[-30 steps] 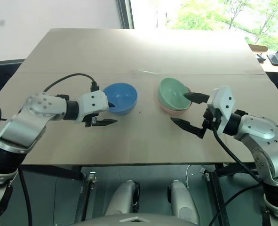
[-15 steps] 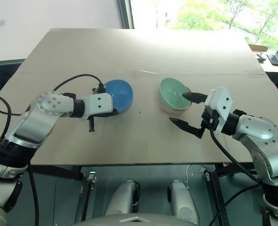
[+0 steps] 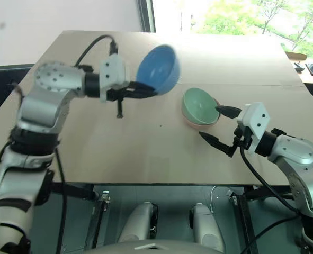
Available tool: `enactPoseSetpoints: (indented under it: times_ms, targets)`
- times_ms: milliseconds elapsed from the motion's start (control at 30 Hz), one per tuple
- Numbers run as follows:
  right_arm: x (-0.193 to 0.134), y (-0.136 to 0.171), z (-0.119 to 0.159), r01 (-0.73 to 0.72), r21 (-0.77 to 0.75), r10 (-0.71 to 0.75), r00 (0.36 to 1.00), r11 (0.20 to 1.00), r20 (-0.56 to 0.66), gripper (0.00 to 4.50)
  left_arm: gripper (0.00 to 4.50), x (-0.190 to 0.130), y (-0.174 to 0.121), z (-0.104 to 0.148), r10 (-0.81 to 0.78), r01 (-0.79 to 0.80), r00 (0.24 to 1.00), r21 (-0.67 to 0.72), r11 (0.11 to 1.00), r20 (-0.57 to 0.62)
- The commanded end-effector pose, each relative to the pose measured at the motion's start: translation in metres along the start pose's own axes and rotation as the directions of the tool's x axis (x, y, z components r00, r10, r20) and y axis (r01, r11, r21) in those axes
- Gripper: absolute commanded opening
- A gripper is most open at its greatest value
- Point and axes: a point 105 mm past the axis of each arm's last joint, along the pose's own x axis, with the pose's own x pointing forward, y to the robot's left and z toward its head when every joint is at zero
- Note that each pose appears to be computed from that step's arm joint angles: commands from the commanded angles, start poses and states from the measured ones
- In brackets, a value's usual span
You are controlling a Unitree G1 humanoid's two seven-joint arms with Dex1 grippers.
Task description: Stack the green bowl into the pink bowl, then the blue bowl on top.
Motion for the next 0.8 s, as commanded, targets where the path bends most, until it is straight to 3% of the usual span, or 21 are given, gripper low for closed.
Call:
enactPoseSetpoints:
  times_ms: [33,200,367,800]
  targets:
    - [-0.011,-0.002,0.009,0.063,-0.062,-0.062,0.998,0.996,0.010,4.50,0.14,0.024,0.011,0.014,-0.113,0.111,0.993,0.046,0.993,0.032]
    - [-0.013,0.001,0.010,0.097,-0.065,-0.096,0.995,0.993,0.014,4.50,0.14,0.054,0.005,0.000,-0.238,0.239,0.971,0.068,0.969,-0.017]
    - [-0.014,0.005,0.011,0.114,-0.073,-0.114,0.993,0.991,0.010,4.50,0.14,0.058,-0.008,-0.015,-0.321,0.323,0.946,0.072,0.943,-0.046]
    - [-0.021,0.003,0.013,0.136,-0.077,-0.137,0.991,0.988,-0.004,4.50,0.14,0.063,0.008,-0.004,-0.309,0.307,0.951,0.138,0.942,-0.011]
